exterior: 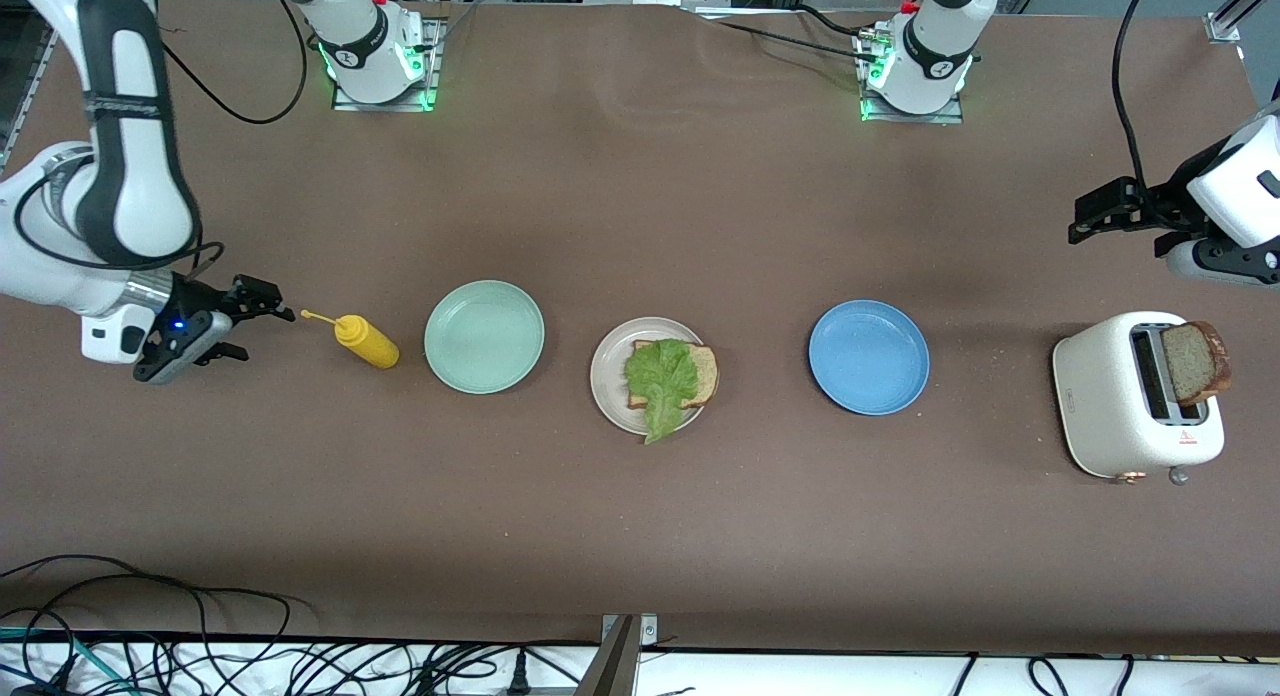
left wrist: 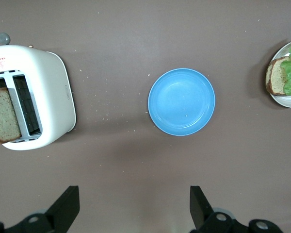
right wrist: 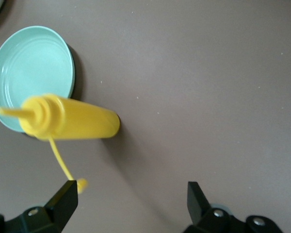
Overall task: Make sandwich on beige plate with both arms
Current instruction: 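Close the right gripper around the yellow squeeze bottle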
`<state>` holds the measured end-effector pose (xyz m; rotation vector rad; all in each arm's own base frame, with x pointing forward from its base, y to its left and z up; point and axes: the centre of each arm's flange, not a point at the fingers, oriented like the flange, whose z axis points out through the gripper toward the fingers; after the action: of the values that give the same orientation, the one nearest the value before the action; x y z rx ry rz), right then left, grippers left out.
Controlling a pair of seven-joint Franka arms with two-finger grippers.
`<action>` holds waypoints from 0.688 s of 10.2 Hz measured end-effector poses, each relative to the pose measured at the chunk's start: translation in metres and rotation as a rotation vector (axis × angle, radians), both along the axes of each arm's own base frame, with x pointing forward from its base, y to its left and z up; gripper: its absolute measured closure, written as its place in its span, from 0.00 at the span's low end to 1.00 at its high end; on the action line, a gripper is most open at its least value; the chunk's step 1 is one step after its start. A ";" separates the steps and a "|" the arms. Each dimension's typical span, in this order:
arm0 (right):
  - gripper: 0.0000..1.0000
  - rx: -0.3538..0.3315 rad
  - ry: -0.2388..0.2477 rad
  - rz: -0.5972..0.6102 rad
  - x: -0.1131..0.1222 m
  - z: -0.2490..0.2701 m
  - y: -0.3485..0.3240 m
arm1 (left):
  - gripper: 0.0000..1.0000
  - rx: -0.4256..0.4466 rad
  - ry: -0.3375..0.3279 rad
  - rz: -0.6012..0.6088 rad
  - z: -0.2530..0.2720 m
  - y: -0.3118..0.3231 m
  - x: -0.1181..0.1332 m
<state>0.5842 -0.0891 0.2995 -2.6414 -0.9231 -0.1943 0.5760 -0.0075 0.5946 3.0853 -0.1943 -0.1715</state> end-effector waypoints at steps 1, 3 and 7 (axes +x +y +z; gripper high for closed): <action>0.00 0.064 -0.039 0.039 -0.007 -0.016 -0.018 | 0.00 0.000 -0.003 0.000 0.000 0.000 0.000; 0.00 0.185 -0.106 0.091 -0.016 -0.049 -0.039 | 0.00 0.000 -0.005 0.001 0.000 0.000 0.001; 0.00 0.422 -0.289 0.161 -0.027 -0.121 -0.041 | 0.00 0.001 -0.010 -0.001 -0.004 -0.001 0.004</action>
<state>0.5575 -0.1298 0.1788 -2.1742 -1.0448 -0.6661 0.5804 -0.0086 0.5910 3.0878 -0.1959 -0.1564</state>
